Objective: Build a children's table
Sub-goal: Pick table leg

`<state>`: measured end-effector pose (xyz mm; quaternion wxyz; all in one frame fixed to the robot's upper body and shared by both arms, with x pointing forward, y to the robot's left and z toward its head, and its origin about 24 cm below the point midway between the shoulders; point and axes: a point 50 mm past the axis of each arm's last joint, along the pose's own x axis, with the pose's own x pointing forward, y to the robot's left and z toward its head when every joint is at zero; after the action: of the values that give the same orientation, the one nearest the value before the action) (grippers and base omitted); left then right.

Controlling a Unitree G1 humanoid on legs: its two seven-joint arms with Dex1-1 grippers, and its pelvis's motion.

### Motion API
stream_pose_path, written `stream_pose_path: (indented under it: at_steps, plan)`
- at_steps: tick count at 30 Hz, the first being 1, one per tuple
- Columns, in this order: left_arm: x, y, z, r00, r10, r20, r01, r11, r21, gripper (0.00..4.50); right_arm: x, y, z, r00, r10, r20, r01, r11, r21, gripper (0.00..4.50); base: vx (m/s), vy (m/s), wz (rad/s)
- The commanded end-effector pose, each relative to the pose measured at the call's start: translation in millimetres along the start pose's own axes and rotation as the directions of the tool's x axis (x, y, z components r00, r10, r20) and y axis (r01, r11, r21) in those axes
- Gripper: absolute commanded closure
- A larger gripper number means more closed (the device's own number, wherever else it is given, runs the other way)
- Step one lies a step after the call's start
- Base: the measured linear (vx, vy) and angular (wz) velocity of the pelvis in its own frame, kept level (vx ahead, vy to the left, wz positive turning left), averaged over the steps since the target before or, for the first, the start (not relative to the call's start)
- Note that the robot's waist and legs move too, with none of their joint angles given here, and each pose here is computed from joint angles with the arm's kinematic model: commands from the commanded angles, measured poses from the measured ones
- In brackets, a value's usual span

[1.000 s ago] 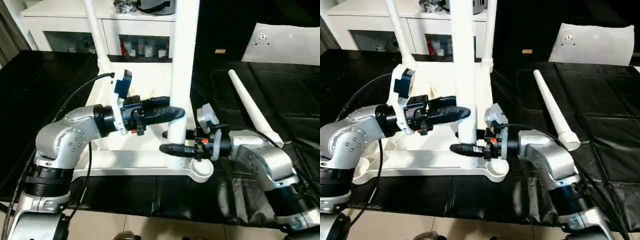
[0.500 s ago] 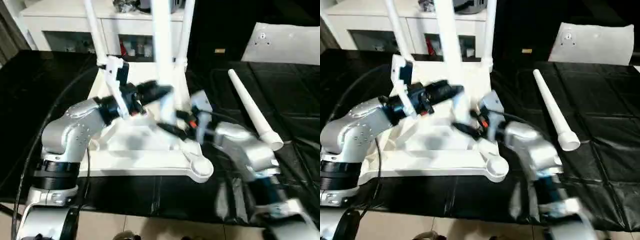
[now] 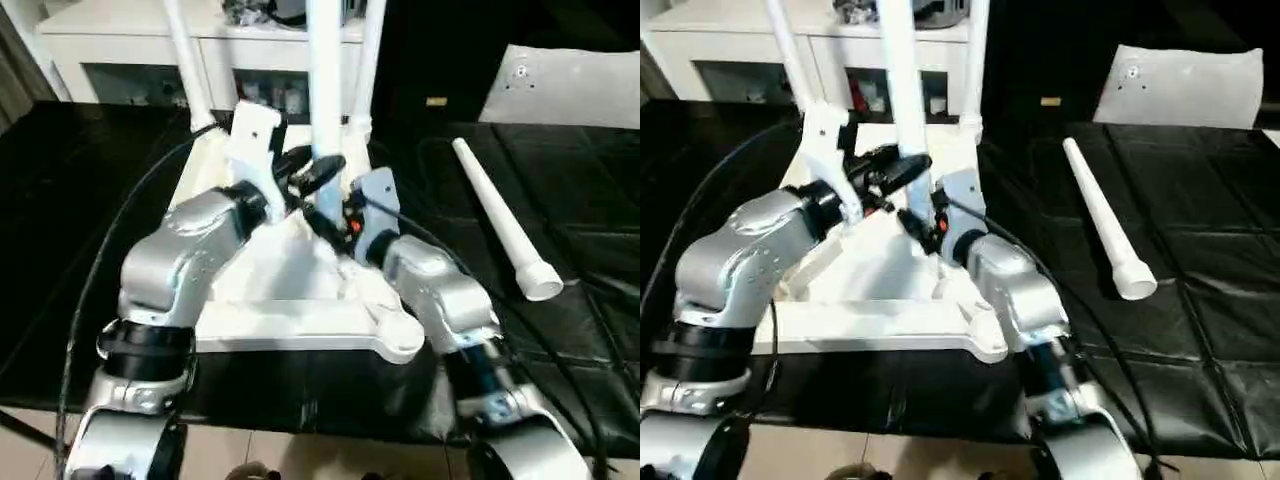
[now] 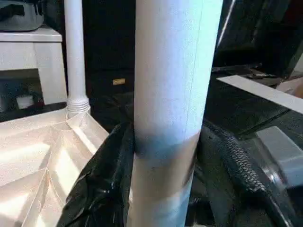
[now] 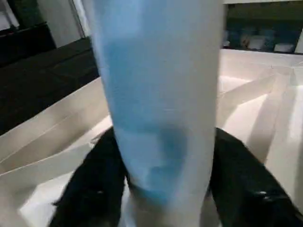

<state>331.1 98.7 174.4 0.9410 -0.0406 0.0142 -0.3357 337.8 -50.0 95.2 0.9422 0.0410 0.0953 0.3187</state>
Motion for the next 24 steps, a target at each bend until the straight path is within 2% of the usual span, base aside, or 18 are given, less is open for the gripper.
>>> stream_pose_path:
  at_steps: [1, 12, 15, 16, 19, 21, 22, 24]
  plan:
    - [0.0, -3.1, 6.0, 1.000, -0.007, 0.004, 0.007, 1.000, 0.030, 2.68, 0.4, -4.0, 3.7, 1.000, -0.018, 0.014, 0.018, 1.000, 0.003, 2.43, 0.000, 0.000, 0.00]
    - [-0.5, -0.7, 3.5, 1.000, 0.008, -0.028, -0.007, 0.998, 0.065, 2.69, 1.5, -2.7, 6.1, 0.999, 0.015, 0.032, -0.015, 1.000, 0.000, 2.53, 0.000, 0.000, 0.00]
    - [-1.4, -2.9, 5.9, 0.999, -0.033, -0.025, 0.033, 0.999, 0.026, 2.69, -0.3, 0.8, 8.3, 0.996, 0.075, 0.047, -0.075, 0.997, -0.004, 2.53, 0.000, 0.000, 0.00]
    - [-2.4, -5.3, 8.5, 0.998, -0.069, -0.013, 0.069, 0.998, -0.005, 1.99, -2.3, 3.4, 9.9, 0.991, 0.122, 0.059, -0.122, 0.993, -0.007, 2.54, 0.000, 0.000, 0.00]
    - [-3.4, -5.8, 10.0, 0.995, -0.098, -0.012, 0.098, 0.995, -0.003, 1.93, -6.6, 6.5, 11.5, 0.978, 0.196, 0.069, -0.196, 0.981, -0.012, 2.54, 0.000, 0.000, 0.00]
    - [-4.9, -5.6, 11.9, 0.989, -0.146, -0.002, 0.146, 0.989, -0.007, 1.55, -14.0, 8.0, 13.9, 0.954, 0.288, 0.089, -0.289, 0.957, 0.002, 2.57, 0.000, 0.000, 0.00]
    - [-5.3, -5.5, 12.8, 0.988, -0.156, 0.004, 0.156, 0.988, -0.012, 1.55, -16.0, 8.1, 14.6, 0.947, 0.308, 0.096, -0.310, 0.951, 0.005, 2.57, 0.000, 0.000, 0.00]
    - [-8.3, -4.7, 15.9, 0.976, -0.216, 0.020, 0.216, 0.974, -0.063, 1.51, -25.0, 8.4, 16.8, 0.910, 0.400, 0.106, -0.402, 0.916, 0.000, 2.57, 0.000, 0.000, 0.00]
